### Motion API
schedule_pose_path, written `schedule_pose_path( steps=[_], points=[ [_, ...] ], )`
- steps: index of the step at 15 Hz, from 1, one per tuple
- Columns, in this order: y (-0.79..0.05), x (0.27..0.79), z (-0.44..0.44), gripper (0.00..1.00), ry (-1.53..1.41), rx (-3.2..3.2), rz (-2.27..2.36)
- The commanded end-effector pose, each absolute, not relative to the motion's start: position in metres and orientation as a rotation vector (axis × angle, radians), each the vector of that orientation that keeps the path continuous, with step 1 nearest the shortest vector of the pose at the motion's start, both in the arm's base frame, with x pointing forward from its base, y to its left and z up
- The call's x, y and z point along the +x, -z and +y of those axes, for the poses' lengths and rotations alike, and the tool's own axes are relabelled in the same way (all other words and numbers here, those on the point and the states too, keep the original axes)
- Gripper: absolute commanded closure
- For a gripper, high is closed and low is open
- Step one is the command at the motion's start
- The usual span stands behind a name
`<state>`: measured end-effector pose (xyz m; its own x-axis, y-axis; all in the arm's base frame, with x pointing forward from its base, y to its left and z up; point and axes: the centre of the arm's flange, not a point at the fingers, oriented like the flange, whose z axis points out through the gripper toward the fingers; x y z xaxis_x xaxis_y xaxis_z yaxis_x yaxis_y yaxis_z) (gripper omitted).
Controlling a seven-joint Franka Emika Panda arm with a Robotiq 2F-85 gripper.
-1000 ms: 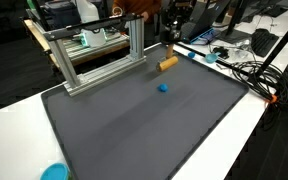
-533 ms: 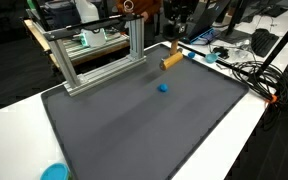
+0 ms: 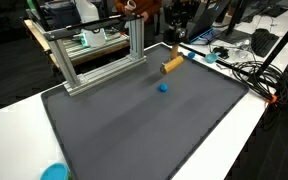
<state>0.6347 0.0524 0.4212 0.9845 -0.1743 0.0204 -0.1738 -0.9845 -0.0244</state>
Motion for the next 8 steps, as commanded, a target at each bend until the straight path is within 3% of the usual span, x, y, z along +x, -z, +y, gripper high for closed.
schedule_pose_path(
  steps=[1,8],
  points=[
    [-0.401,0.632,0.038,0.78,0.148,-3.102,0.298],
    [-0.376,0.619,0.008,0.78,0.162,-3.181,0.316]
  ],
)
